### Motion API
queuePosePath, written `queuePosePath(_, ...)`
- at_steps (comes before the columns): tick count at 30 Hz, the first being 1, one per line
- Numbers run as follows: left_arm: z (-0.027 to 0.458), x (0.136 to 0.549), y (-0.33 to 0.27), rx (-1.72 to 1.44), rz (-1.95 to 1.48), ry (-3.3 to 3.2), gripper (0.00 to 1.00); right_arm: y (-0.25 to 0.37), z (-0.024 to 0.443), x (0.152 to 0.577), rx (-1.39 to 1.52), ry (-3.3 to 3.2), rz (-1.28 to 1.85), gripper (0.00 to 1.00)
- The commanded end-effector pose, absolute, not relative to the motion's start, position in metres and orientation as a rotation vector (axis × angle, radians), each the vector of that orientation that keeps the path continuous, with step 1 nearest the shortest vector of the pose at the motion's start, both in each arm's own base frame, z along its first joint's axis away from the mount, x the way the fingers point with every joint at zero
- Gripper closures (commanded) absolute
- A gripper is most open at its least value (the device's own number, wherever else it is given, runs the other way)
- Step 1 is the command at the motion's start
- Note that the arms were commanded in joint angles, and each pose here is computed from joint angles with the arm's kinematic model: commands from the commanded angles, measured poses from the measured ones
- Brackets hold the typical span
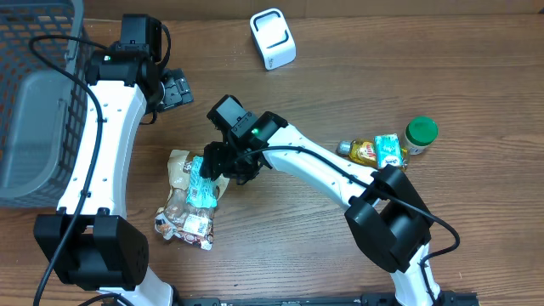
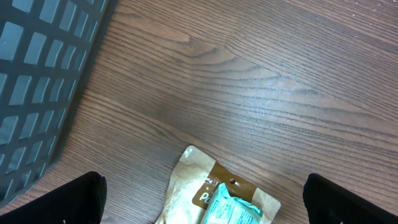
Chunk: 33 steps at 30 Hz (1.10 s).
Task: Scan the item barcode
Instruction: 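Move the right gripper over the brown-and-teal snack bag, then lower the right gripper onto the snack bag and close on it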
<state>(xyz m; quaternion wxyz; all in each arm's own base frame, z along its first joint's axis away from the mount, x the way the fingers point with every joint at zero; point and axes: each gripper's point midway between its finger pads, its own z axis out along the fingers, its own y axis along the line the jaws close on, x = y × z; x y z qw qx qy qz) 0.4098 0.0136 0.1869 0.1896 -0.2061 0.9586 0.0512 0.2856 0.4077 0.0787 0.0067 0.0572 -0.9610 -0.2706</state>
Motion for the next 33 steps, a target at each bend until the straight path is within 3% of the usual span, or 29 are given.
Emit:
queuePosePath(1,0.1949,0.4106,0.0133,-0.559,0.134,2.679,0.0,0.4087,0.0886,0.2852,0.17,-3.031,-0.858,0.28)
queuePosePath(8,0.1951,0.4106,0.0133,-0.559,0.134,2.678,0.0,0.4084,0.0884,0.2857,0.169,-3.035,-0.856,0.21)
queuePosePath(16,0.1951,0.4106,0.0133,-0.559,0.134,2.678,0.01,0.4084,0.0883,0.2856,0.169,-3.034,-0.855,0.19)
queuePosePath(22,0.1951,0.4106,0.0133,-0.559,0.134,2.678,0.0,0.407,0.0876,0.2846,0.167,-3.032,-0.845,0.0)
queuePosePath(33,0.1951,0.4106,0.0133,-0.559,0.134,2.678,0.0,0.407,0.0876,0.2845,0.167,-3.032,-0.845,0.0)
